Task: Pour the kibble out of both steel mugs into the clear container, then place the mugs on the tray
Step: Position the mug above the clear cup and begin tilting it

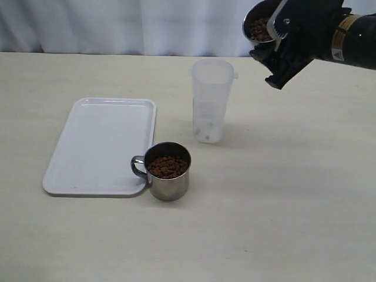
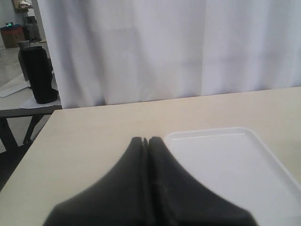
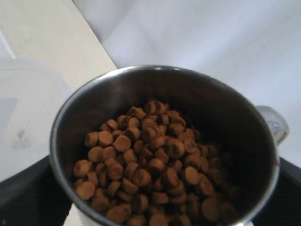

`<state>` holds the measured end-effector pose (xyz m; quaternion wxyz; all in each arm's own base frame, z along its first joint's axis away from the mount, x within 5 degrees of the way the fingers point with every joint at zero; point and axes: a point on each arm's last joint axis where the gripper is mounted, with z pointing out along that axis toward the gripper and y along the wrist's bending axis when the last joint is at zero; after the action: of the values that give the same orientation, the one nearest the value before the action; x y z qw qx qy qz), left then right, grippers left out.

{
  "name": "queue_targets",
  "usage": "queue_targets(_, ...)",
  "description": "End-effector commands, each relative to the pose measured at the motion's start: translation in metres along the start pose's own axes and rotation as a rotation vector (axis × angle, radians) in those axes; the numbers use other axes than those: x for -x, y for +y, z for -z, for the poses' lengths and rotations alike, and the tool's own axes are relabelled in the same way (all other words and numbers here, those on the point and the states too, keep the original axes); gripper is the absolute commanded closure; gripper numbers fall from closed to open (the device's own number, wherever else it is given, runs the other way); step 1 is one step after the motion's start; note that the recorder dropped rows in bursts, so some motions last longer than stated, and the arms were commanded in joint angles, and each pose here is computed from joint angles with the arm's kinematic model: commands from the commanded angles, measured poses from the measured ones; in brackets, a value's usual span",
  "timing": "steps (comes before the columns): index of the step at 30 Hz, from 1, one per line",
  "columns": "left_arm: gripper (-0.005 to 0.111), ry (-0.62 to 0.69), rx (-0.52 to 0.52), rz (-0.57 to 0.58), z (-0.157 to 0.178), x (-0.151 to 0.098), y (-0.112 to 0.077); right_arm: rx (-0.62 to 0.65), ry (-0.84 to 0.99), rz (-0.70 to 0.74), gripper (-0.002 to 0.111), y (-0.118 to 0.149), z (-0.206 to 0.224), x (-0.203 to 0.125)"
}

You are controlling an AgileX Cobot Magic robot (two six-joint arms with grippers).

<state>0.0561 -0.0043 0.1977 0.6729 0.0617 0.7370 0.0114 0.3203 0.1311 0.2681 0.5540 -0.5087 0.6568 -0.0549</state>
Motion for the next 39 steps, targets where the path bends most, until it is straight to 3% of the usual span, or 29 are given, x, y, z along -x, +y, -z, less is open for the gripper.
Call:
queue_targets(1, 0.107, -0.008, -0.007, 0.006, 0.0, 0.0, 0.0, 0.014, -0.012, 0.107, 0.104, 0.004, -0.014, 0.013)
queue_targets(7, 0.107, -0.008, -0.007, 0.006, 0.0, 0.0, 0.0, 0.034, 0.01, 0.245, 0.104, 0.015, -0.025, 0.028)
queue_targets(15, 0.107, -0.008, -0.007, 0.006, 0.0, 0.0, 0.0, 0.036, 0.005, 0.448, 0.104, 0.015, -0.025, 0.029)
queue_targets(21, 0.107, -0.008, -0.007, 0.006, 0.0, 0.0, 0.0, 0.018, -0.017, 0.482, 0.104, 0.01, -0.025, 0.034)
queue_targets(26, 0.107, -0.008, -0.007, 0.006, 0.0, 0.0, 0.0, 0.015, -0.067, 0.638, 0.104, 0.011, -0.025, 0.039)
queue_targets(39, 0.107, -0.008, -0.007, 0.006, 0.0, 0.0, 0.0, 0.05, -0.057, 0.72, 0.104, 0.018, -0.044, 0.03)
